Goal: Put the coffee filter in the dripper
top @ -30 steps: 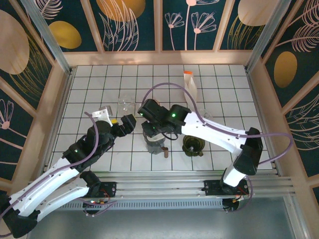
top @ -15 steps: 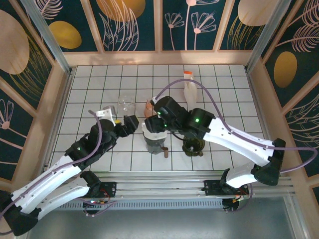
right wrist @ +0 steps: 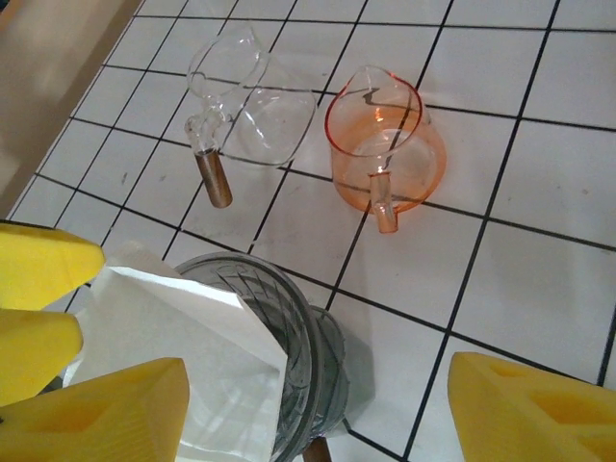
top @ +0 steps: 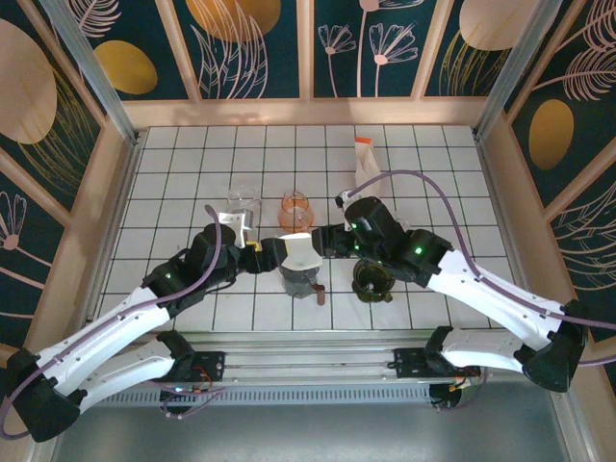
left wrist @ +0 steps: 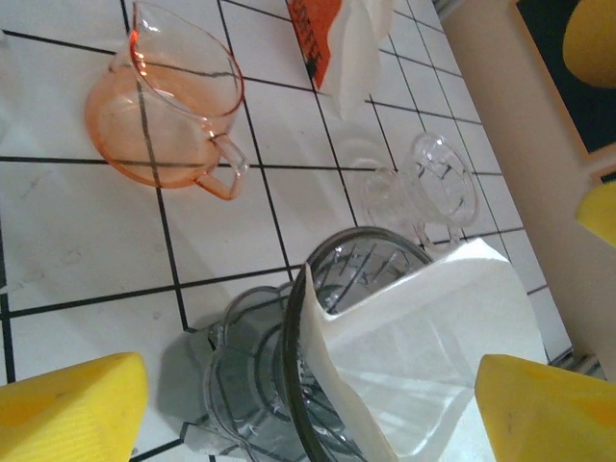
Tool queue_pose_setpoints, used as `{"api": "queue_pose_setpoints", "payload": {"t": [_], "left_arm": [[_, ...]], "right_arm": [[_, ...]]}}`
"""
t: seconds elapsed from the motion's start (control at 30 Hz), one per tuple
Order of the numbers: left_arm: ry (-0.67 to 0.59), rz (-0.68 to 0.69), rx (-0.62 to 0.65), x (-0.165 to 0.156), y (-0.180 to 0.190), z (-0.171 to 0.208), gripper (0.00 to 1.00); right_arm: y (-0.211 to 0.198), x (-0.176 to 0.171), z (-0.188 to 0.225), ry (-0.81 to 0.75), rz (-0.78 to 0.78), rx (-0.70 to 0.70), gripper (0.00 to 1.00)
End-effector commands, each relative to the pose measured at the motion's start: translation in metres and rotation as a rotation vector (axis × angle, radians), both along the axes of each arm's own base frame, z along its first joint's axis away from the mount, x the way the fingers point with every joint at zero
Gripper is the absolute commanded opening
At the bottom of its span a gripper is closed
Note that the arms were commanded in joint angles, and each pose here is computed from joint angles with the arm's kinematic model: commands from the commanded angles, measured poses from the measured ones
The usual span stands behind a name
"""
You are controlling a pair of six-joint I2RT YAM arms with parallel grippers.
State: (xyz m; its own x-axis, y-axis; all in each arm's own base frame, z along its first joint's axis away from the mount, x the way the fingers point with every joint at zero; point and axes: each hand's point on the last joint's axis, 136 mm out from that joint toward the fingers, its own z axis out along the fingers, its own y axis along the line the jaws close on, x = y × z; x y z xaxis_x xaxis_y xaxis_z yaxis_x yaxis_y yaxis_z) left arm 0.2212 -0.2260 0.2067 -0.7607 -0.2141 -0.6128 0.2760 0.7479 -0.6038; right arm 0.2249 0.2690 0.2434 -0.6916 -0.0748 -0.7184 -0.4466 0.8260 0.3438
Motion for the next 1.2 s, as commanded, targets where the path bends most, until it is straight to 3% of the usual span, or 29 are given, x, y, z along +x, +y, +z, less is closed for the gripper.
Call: {"api": "queue_pose_setpoints", "payload": {"t": [0.0,0.4,0.67,1.0,1.17], "left_arm": [[0.013,-0.065,-0.01,-0.008,-0.008,0.003,0.86],[0.072,-0.077,-0.01,-0.012,-0.012,-0.021,0.72],[0.048,-0.069,-0.055,-0.014,-0.01,-0.011,0.73],[0.059,-0.063,-0.056,-0.016,-0.008,-0.017,0.57],[0.068,-0.044,-0.034,-0.015,-0.004,-0.026,0.5]], "right_arm": [[0.009,0.0,-0.004,0.01,0.033,0.053,0.69],[0.009,-0.001,-0.03,0.053,0.029,0.065,0.5],[0.012,-0.001,-0.036,0.065,0.031,0.071,0.51],[0.012,-0.001,-0.038,0.07,0.025,0.074,0.5],[0.009,-0.001,-0.045,0.079,0.015,0.068,0.45]]}}
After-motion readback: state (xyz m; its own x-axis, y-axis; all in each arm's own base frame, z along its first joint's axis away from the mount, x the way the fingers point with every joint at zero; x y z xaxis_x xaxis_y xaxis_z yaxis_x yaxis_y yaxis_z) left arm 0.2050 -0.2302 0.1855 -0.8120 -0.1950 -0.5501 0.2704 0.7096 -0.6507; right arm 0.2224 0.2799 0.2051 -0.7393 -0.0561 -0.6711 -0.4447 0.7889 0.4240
